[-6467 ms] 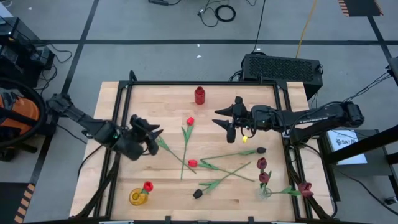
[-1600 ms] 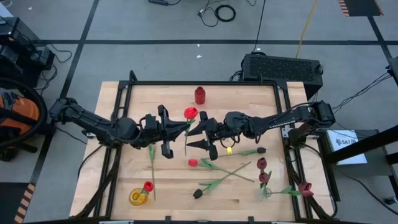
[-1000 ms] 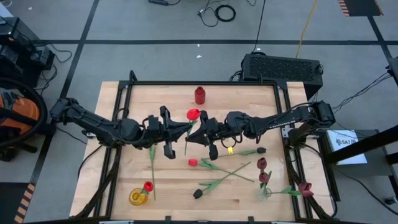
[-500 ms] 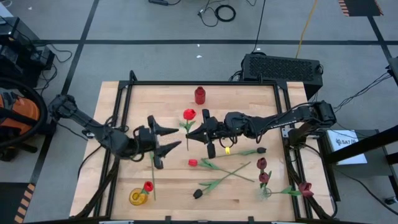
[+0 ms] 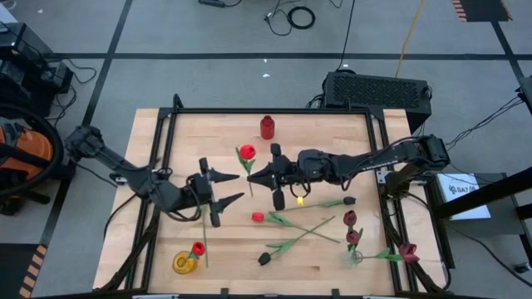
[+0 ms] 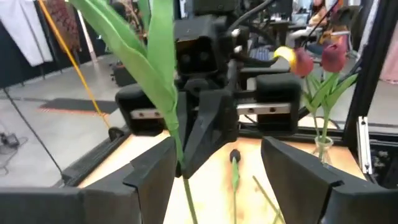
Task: Sort flowers into vase by color
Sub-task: Put the top red flower into the yellow vase
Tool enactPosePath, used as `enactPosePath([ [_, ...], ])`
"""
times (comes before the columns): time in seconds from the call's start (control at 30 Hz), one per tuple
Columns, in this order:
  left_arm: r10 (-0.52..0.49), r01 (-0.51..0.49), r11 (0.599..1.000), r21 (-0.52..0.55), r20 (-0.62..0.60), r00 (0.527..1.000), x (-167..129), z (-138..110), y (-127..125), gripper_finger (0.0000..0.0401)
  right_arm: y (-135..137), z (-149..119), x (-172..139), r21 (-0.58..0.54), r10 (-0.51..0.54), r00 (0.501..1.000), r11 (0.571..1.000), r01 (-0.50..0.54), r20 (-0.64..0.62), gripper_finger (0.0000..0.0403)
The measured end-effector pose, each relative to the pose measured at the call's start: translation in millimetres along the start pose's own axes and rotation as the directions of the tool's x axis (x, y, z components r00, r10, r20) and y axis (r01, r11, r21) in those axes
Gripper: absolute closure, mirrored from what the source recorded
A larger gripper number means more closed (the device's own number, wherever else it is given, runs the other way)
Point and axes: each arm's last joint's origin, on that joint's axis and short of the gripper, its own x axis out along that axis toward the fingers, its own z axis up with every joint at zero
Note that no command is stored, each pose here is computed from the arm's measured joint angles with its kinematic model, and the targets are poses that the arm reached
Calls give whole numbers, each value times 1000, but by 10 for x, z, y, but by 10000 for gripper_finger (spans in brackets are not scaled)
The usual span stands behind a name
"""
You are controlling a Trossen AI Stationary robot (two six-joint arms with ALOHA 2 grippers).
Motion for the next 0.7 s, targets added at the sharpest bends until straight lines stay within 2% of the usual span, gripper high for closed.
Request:
enactPosePath([
  [0.2,16,-16,1000,-7,-8,1000,48,-23,12,159,89,17,4,-18,-90,996,996,90,-18,403],
  [0.5,3,-4,999,-47,-25,1000,114,-53,40,159,97,15,4,-34,-91,996,995,91,-18,402],
  [0.7,50,-53,997,-50,-64,997,314,-153,128,160,97,17,4,-37,-90,996,995,90,-16,402],
])
